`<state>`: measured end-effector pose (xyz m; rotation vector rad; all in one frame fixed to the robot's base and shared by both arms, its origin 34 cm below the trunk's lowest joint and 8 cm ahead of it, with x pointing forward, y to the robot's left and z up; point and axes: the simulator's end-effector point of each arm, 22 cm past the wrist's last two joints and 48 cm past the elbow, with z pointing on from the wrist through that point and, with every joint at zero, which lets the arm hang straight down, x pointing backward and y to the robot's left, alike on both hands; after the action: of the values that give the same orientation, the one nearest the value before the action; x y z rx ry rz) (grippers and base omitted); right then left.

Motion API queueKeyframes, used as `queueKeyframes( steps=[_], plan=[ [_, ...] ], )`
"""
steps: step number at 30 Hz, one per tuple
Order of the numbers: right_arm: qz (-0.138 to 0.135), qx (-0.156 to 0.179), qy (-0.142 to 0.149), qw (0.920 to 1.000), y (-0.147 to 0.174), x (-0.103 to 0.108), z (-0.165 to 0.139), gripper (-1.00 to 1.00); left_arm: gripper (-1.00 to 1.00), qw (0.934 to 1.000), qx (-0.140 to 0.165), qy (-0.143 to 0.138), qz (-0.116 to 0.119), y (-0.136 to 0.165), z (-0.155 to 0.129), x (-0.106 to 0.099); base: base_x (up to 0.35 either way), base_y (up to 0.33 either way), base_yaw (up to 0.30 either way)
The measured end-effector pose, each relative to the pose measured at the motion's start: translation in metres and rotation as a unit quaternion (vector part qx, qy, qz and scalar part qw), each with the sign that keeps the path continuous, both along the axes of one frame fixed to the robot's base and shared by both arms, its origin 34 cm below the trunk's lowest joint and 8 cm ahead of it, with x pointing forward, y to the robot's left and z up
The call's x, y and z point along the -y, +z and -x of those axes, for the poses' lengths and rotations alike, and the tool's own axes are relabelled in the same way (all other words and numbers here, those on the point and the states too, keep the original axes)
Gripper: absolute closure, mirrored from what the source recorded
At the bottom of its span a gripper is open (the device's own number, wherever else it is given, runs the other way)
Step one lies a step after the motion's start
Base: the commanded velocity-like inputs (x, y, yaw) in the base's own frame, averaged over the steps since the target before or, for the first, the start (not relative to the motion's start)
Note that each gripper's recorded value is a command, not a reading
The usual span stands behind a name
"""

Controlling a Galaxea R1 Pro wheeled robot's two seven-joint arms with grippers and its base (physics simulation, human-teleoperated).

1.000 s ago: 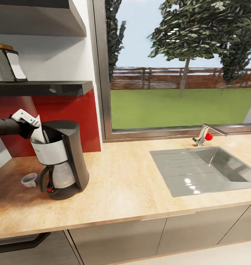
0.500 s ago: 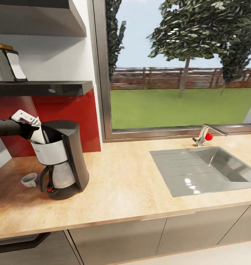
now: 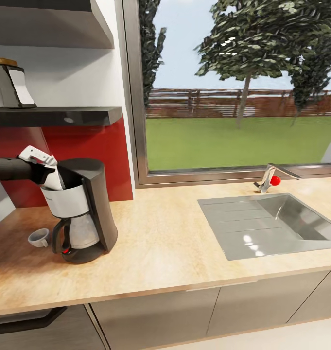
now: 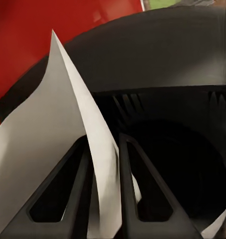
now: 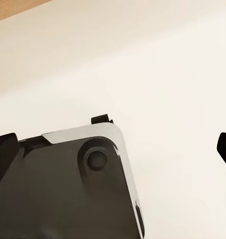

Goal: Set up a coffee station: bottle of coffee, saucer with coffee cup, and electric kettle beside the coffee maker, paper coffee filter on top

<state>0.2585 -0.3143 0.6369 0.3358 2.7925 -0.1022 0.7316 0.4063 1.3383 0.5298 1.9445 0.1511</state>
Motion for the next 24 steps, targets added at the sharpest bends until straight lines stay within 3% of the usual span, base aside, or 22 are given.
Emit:
queueKeyframes(
  steps=[6, 24],
  plan=[
    [0.0, 0.0, 0.0, 1.0, 0.0, 0.0, 0.0, -1.0, 1.0, 0.9999, -0.001, -0.007, 0.013, -0.003, -0.005, 0.016, 0.0, 0.0, 0.0],
    [0.0, 0.0, 0.0, 1.0, 0.0, 0.0, 0.0, -1.0, 1.0, 0.9998, 0.007, 0.016, 0.012, -0.001, -0.007, 0.005, 0.0, 0.0, 0.0]
  ],
)
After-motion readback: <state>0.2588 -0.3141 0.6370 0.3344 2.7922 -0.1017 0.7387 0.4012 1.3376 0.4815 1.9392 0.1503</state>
